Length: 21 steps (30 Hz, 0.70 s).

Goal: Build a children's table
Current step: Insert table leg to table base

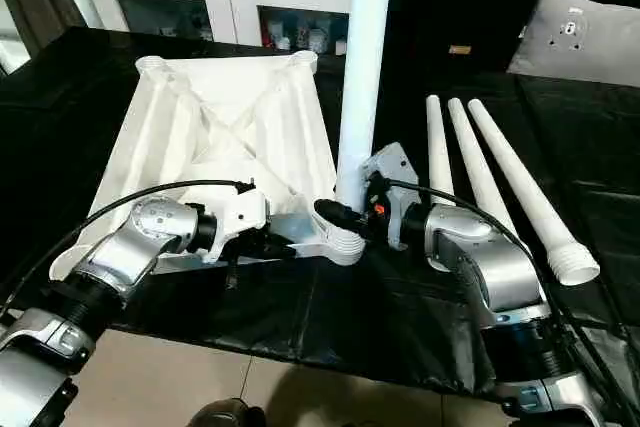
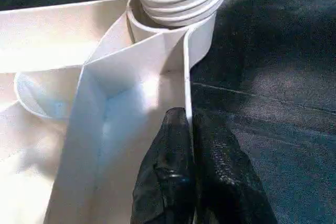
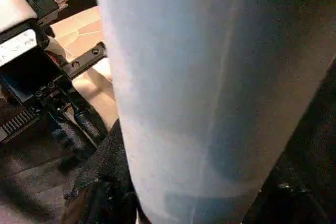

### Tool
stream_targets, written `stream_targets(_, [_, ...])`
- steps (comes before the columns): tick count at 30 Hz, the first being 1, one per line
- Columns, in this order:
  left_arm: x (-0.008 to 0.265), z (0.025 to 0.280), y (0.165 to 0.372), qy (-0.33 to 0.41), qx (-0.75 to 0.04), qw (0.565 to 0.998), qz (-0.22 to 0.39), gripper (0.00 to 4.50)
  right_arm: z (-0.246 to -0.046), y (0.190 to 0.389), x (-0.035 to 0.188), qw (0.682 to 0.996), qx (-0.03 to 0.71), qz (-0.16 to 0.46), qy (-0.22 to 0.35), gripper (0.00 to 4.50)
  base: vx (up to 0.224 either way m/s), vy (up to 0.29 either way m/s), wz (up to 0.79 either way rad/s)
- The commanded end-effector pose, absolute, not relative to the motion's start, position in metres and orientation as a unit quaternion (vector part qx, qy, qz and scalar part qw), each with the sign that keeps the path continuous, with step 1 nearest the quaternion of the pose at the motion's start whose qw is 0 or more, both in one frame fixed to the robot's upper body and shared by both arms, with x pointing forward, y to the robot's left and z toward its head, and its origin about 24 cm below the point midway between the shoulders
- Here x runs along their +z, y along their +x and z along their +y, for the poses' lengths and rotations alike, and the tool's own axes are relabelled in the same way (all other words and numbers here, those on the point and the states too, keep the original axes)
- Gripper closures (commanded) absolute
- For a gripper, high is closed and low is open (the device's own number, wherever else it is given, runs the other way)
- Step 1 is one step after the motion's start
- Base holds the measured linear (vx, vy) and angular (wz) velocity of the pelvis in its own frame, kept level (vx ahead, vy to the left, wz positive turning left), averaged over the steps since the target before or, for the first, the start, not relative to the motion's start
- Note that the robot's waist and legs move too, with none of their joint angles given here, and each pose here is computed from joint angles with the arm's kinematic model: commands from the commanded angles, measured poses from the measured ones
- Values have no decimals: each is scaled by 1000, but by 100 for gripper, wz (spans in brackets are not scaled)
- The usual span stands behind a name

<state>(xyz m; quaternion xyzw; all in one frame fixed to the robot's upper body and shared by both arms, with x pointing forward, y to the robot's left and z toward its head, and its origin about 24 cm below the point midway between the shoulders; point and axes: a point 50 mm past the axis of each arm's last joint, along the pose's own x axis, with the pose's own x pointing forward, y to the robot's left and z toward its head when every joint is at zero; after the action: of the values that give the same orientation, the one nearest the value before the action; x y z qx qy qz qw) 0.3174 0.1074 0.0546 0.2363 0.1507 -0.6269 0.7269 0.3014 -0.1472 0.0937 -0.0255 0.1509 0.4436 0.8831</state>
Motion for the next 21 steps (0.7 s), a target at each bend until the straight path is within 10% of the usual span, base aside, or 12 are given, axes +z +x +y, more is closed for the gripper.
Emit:
stream_targets(1, [58, 110, 319, 231, -625, 732, 143, 450, -148, 306, 95, 887, 436, 150, -27, 259, 0, 0, 0])
stream_targets(21, [59, 108, 320, 229, -617, 741, 136, 450, -158, 303, 63, 897, 398, 185, 59, 259, 0, 0, 0])
